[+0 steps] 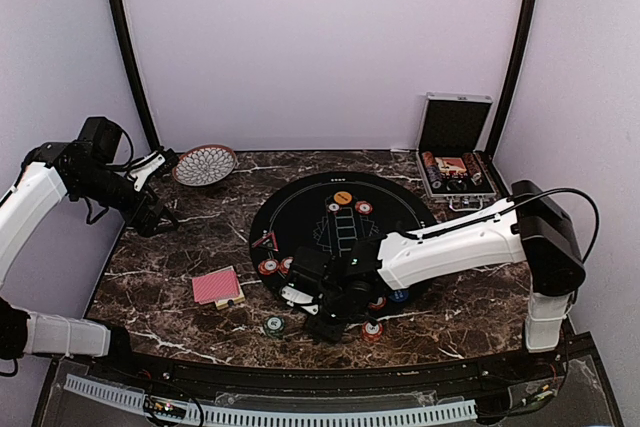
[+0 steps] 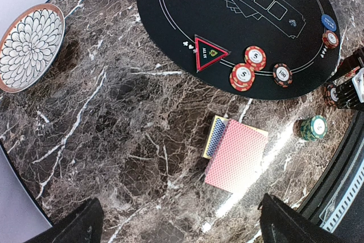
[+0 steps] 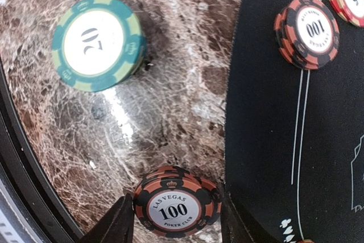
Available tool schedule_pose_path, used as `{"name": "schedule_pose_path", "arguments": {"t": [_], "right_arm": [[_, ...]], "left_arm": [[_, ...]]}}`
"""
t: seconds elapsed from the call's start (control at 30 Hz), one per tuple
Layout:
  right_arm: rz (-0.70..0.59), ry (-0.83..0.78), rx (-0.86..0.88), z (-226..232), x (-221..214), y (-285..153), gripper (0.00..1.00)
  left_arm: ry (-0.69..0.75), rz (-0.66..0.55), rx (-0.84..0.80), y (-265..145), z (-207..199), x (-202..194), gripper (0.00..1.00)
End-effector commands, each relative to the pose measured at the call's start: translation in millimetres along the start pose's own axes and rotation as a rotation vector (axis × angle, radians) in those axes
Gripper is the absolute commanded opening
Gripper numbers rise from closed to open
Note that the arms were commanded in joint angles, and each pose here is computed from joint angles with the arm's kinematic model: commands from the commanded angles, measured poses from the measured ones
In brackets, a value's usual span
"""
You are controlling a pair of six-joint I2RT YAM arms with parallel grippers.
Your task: Distribute texas hold em gaming equipment
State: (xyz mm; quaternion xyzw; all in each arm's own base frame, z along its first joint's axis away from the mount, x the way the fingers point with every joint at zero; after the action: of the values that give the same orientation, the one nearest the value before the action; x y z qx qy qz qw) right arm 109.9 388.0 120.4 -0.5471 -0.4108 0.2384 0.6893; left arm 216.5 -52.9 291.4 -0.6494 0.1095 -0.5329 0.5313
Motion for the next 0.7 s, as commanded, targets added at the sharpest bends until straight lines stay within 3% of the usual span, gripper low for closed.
{"name": "schedule_pose_path", "arguments": {"t": [0.0, 0.37, 0.67], "right_arm": [[-0.018, -0.008, 0.014, 6, 4, 2, 0.49], [-0.007, -0.003, 0.027, 6, 2, 4, 0.37], [-0.047, -0.002, 0.017, 5, 6, -10, 0.21]], "left_arm": [[-0.003, -0.002, -0.003, -7, -4, 1, 0.99], [-0.002, -0.001, 0.001, -8, -5, 0, 0.99], [0.000, -0.002, 0.003, -8, -5, 0, 0.99]]}}
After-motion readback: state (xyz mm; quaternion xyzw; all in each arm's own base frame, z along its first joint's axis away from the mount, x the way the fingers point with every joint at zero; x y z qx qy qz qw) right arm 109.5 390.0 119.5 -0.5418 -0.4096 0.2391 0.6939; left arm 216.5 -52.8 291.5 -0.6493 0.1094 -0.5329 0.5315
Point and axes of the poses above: each gripper's point midway between its finger pads, its own y axis out along the fingers, its own z axis along the line the jaws close on, x = y × z, the point moved 9 cm from there along -y, back along the fingers, and after that the axes turned 13 degrees about y, right-handed, at the moved point
